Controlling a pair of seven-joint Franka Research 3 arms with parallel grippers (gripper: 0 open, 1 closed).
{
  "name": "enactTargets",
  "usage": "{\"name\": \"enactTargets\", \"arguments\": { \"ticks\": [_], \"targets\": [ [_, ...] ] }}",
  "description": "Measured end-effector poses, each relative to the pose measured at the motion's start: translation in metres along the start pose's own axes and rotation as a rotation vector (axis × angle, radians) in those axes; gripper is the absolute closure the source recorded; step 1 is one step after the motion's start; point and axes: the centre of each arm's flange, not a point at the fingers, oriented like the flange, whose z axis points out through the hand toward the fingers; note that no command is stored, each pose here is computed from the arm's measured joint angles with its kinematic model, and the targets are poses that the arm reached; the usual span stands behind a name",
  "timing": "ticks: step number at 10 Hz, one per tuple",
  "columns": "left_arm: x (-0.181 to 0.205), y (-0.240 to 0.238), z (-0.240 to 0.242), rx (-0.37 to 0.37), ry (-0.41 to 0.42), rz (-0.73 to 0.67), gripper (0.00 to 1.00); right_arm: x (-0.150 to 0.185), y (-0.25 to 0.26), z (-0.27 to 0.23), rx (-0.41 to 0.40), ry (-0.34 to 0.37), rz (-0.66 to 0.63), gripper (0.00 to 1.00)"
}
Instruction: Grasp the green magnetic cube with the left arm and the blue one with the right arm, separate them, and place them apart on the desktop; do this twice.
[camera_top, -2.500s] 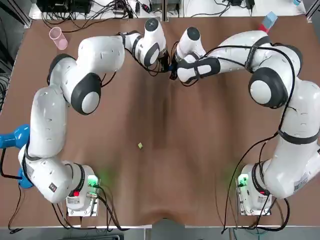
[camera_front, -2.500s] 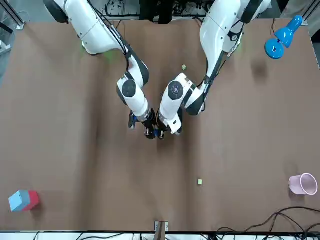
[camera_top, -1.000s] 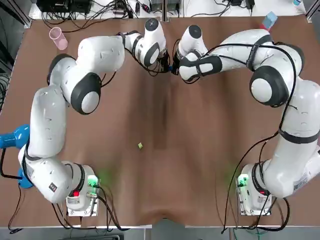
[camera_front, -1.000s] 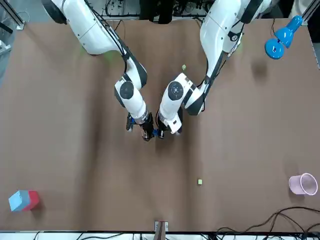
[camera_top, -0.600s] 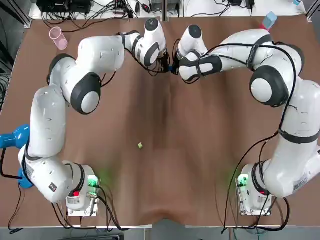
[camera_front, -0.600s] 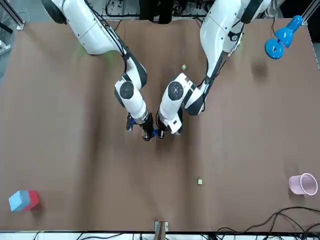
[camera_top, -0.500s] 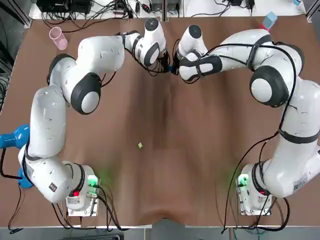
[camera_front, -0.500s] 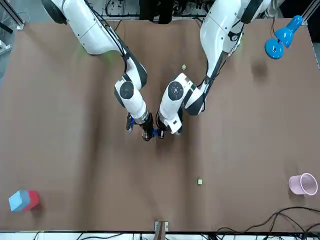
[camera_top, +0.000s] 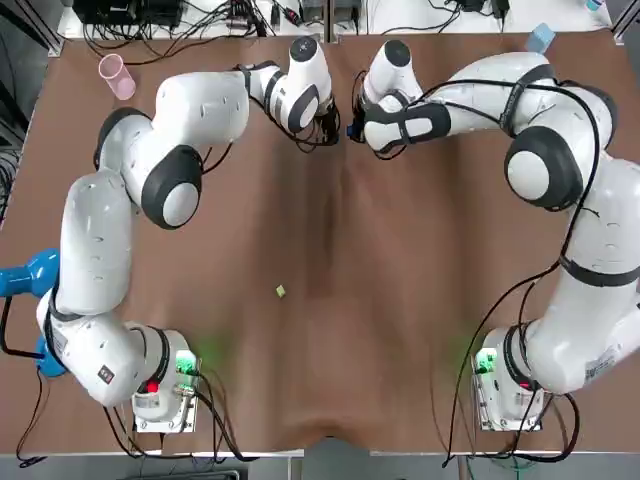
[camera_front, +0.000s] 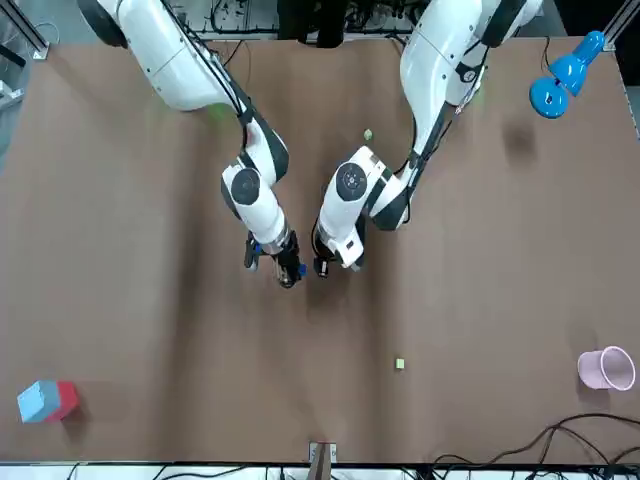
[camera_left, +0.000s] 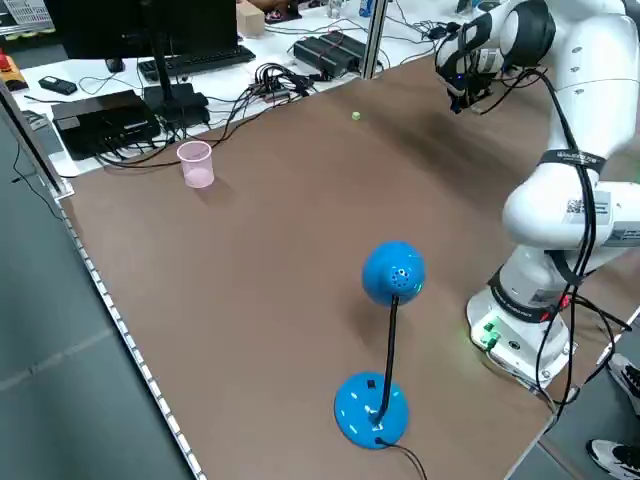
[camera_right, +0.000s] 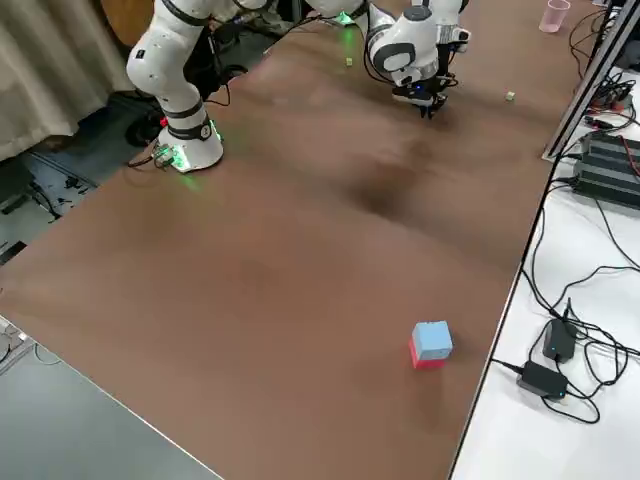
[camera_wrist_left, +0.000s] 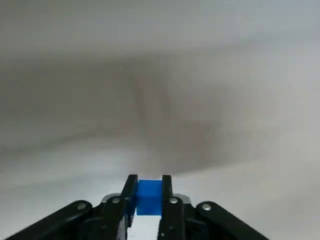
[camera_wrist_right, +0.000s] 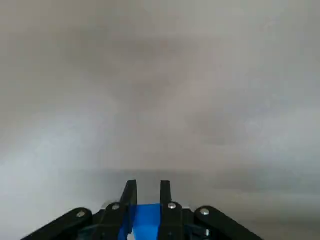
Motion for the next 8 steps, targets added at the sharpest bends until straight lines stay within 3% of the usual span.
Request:
{"name": "enactTargets", "arguments": {
  "ticks": [4,8],
  "targets": [
    [-0.005,-0.004,0.004,-0.001,-0.005,0.008,0.77,0.027,0.041,-0.032,-0.055,0.066,-0.311,0.77],
    [-0.039,-0.022,0.026,-0.038,-0.057,0.053,0.77,0.028,0.176,-0.058,-0.180,0.112,-0.716,0.77]
  ]
}}
